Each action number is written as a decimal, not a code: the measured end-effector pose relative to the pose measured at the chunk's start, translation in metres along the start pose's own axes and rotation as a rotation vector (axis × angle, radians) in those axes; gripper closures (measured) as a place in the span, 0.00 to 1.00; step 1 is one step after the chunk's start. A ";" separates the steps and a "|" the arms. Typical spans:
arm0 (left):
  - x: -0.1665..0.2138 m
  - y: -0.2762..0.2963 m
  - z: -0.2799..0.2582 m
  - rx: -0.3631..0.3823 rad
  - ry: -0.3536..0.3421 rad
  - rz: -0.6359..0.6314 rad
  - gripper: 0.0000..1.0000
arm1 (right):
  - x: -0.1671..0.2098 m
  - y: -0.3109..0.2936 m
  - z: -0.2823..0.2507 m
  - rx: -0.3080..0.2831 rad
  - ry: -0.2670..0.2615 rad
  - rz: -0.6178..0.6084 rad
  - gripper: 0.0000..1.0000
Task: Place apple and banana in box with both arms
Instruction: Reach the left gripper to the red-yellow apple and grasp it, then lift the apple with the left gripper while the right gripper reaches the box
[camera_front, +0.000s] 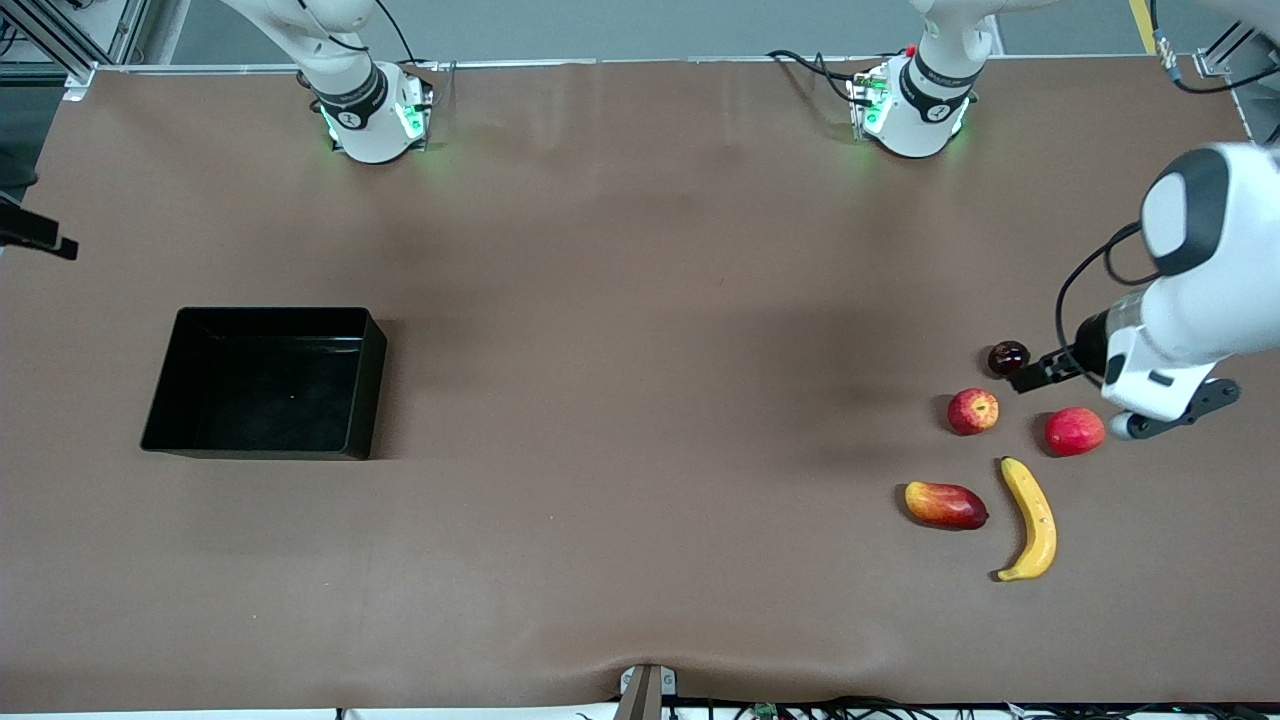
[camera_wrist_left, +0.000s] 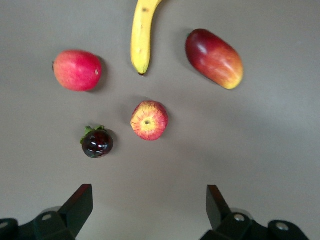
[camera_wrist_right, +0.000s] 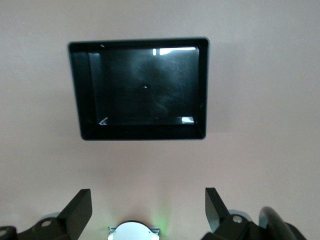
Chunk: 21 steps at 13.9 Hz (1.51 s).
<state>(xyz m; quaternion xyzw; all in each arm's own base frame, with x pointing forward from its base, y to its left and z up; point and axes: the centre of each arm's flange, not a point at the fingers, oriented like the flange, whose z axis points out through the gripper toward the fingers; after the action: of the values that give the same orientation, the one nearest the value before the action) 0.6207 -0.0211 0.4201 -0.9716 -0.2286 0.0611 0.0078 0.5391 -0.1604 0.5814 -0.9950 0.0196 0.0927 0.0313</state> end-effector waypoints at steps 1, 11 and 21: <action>0.005 0.002 0.015 -0.001 -0.006 -0.091 0.00 | 0.008 0.006 0.009 0.004 -0.004 0.003 0.00; 0.005 0.001 0.121 0.001 0.072 -0.557 0.00 | 0.098 0.052 0.152 0.036 -0.057 0.007 0.00; 0.031 -0.025 0.180 0.013 0.066 -0.628 0.00 | 0.087 0.101 0.311 0.037 0.012 -0.045 0.27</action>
<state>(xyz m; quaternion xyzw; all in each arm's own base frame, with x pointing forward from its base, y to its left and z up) 0.6154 0.0127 0.2386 -0.8550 -0.5165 0.0257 0.0396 0.5632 -0.2438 0.2538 -0.9950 -0.0011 0.0853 0.0515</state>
